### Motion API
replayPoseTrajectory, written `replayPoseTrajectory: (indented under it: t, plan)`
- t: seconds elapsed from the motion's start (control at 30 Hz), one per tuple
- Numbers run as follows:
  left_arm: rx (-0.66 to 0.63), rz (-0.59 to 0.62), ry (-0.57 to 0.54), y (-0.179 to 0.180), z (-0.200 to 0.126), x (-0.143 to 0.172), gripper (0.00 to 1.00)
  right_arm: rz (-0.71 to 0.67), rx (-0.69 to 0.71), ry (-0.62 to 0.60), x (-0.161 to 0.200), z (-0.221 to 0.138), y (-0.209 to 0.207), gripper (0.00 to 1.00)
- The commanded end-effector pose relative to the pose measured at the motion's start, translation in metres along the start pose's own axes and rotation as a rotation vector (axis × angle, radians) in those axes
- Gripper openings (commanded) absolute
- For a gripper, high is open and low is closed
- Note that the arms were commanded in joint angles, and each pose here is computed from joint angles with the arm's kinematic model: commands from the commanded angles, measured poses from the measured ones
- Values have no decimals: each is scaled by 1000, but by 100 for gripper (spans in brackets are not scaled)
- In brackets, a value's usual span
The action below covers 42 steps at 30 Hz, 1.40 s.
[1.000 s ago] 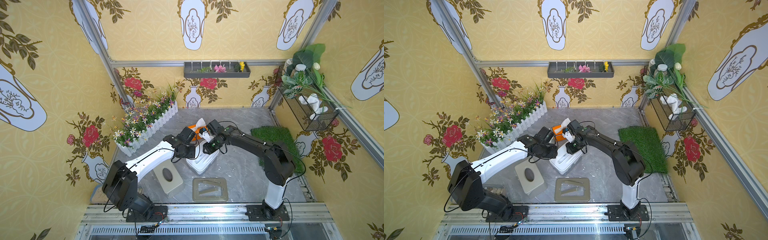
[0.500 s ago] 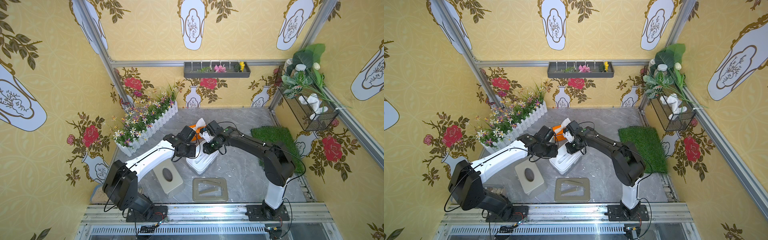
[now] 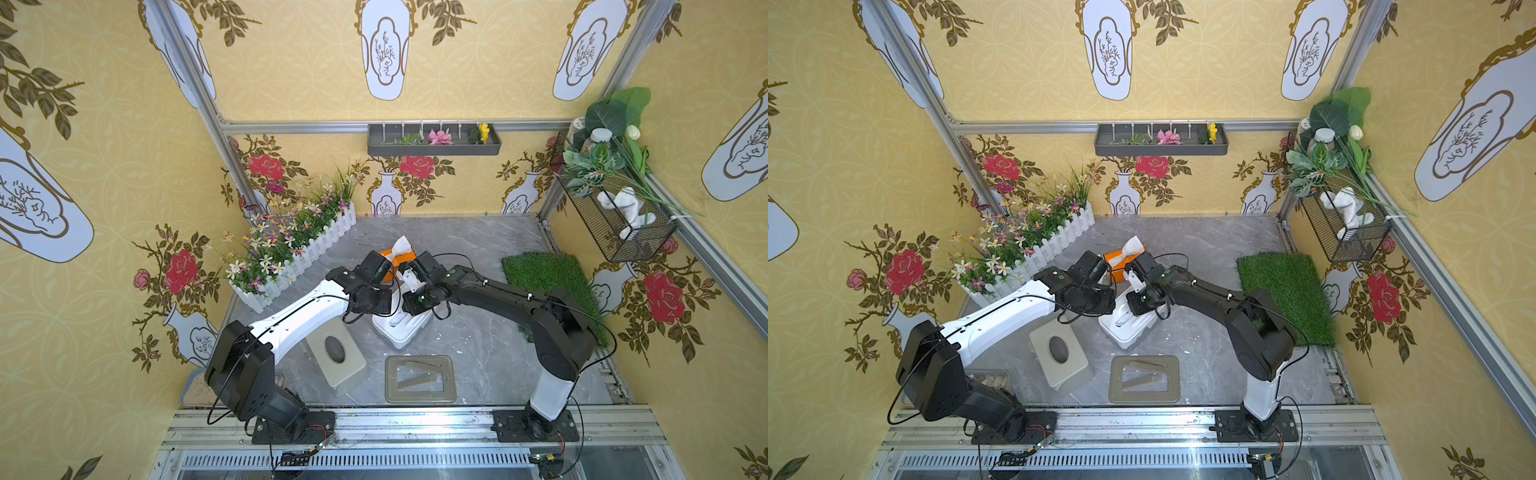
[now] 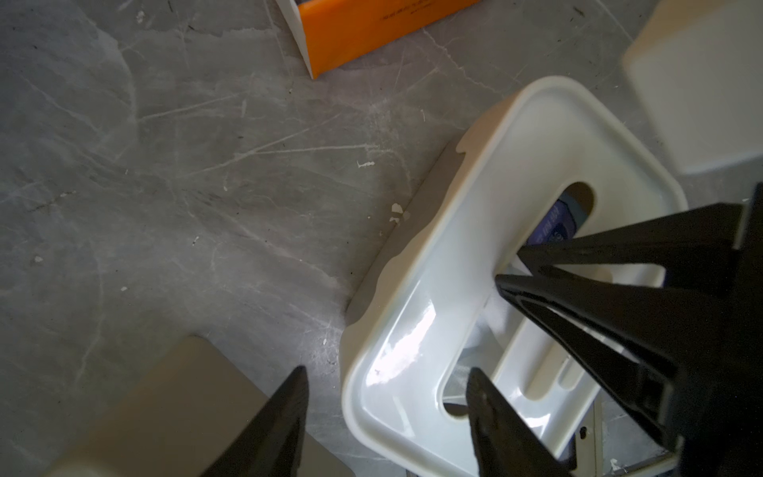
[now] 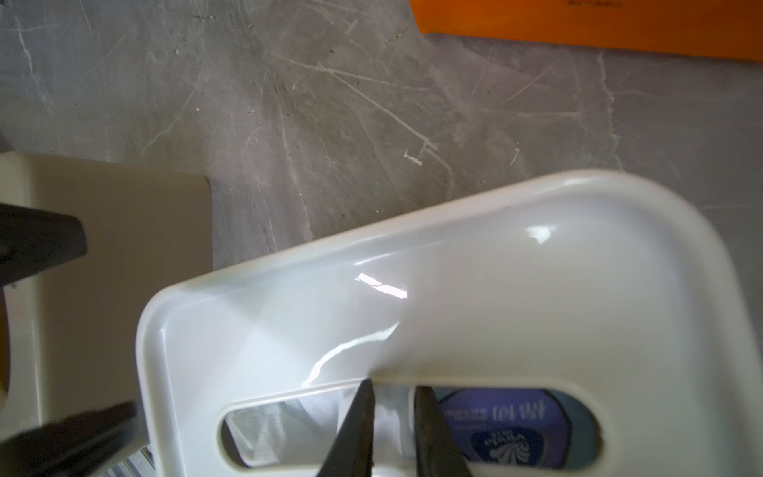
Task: Put the tissue paper into the tissue box
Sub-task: Pull the paper towel from the tissue box.
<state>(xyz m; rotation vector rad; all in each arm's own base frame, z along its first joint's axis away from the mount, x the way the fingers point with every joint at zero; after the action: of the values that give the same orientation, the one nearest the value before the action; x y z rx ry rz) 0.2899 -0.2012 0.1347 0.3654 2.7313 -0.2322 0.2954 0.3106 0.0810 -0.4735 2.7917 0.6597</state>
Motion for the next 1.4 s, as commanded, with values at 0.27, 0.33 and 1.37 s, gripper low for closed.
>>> replayPoseTrajectory:
  t: [0.27, 0.33, 1.37]
  plan:
    - [-24, -6, -5, 4, -5, 2, 63, 6, -1, 21, 11, 6, 0, 0]
    - [-29, -7, -8, 4, -5, 1, 63, 9, -20, -5, 6, -3, 4, 0]
    - [-84, 39, 26, 0, 16, 20, 63, 97, -170, -197, -37, -87, 5, 0]
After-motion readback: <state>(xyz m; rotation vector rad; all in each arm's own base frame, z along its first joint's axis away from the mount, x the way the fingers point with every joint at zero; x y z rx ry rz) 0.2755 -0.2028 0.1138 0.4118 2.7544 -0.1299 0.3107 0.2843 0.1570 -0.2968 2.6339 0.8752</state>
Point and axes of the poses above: each gripper's point midway between its finger pads, its own z axis out along the fingers, its own y axis along the line the jaws close on, x = y × z, the point moved 1 cm from there along -z, back along the fingers, and after that the axes turned 11 degrees about z, right-handed, at the moved point
